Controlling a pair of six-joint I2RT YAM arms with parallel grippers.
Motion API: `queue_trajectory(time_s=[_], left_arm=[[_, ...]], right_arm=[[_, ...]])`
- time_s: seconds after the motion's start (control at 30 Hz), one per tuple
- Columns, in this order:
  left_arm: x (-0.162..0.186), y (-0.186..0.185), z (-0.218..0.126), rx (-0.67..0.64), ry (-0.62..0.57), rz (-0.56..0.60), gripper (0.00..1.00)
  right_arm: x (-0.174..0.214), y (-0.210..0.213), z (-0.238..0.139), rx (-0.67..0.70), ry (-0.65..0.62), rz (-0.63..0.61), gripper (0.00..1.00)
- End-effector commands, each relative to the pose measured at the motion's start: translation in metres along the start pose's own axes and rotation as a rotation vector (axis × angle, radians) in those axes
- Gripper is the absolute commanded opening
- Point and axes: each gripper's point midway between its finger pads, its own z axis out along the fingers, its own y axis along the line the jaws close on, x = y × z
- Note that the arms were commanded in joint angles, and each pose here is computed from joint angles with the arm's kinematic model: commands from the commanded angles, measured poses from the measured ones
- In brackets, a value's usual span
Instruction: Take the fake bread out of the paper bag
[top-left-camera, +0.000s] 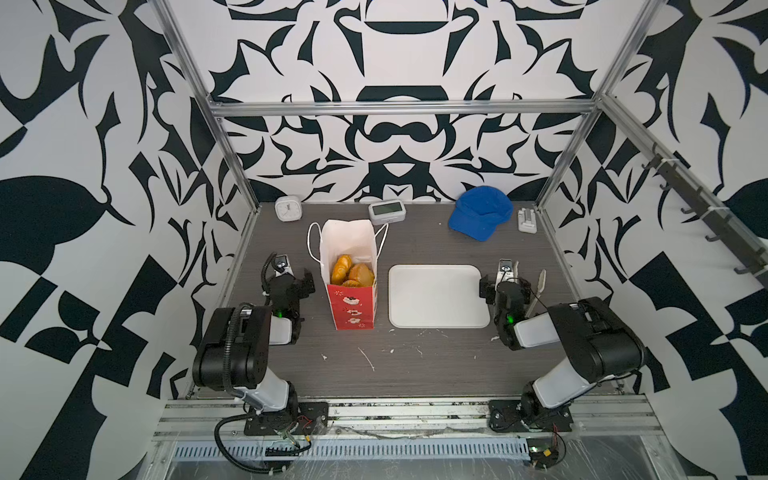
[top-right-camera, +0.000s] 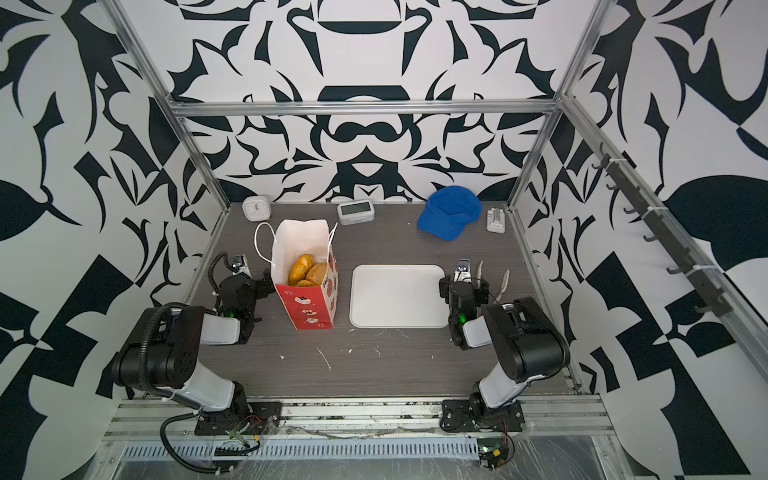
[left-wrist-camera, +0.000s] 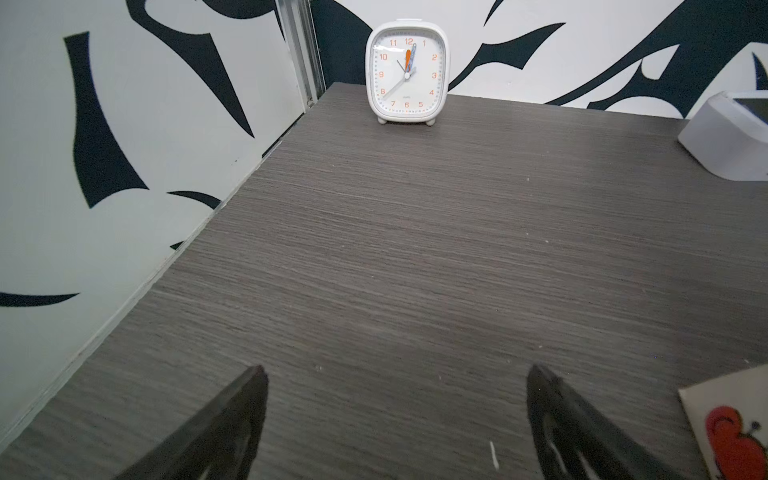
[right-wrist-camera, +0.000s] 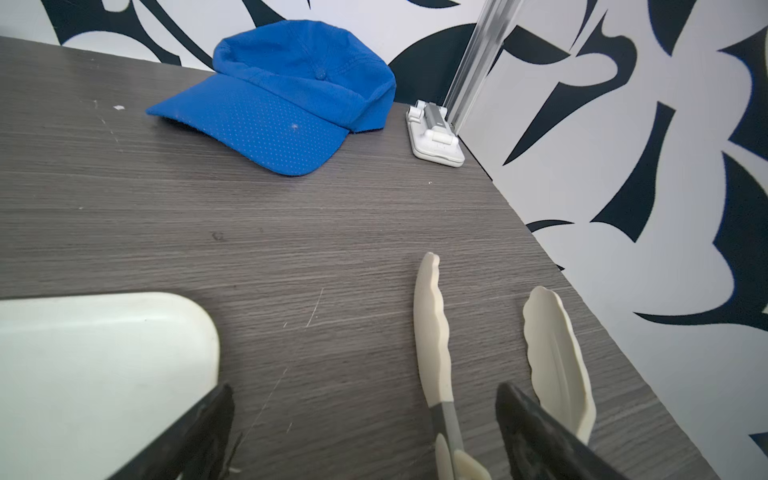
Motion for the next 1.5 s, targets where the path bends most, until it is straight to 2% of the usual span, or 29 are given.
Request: queue_trajectory(time_s=[0.0, 1.0, 1.13, 1.2, 1.3, 1.47], left_arm=[[-0.01, -0.001, 0.002, 0.009, -0.025, -0.018, 0.99], [-0.012, 0.0, 0.001, 0.009, -0.037, -0.013, 0.99], [-0.035, 0.012, -0.015, -0.047, -0.07, -0.041, 1.0], [-0.05, 0.008, -0.026, -0.026, -0.071, -0.035, 0.95], [-0.1, 0.008, -0.055, -0.033, -0.206, -0.07, 0.93], [-0.158, 0.001, -0.117, 0.044, -0.226, -0.206, 0.91]], right_arm=[[-0.022, -0.002, 0.001, 0.008, -0.059, 0.039, 1.0], [-0.024, -0.004, 0.002, 0.014, -0.061, 0.047, 1.0], [-0.044, -0.014, -0.007, 0.043, -0.042, 0.046, 0.98], [-0.057, -0.018, -0.012, 0.056, -0.029, 0.046, 0.98], [-0.089, -0.018, -0.024, 0.029, -0.092, 0.085, 1.0], [-0.132, -0.009, -0.045, -0.08, -0.06, 0.137, 1.0]])
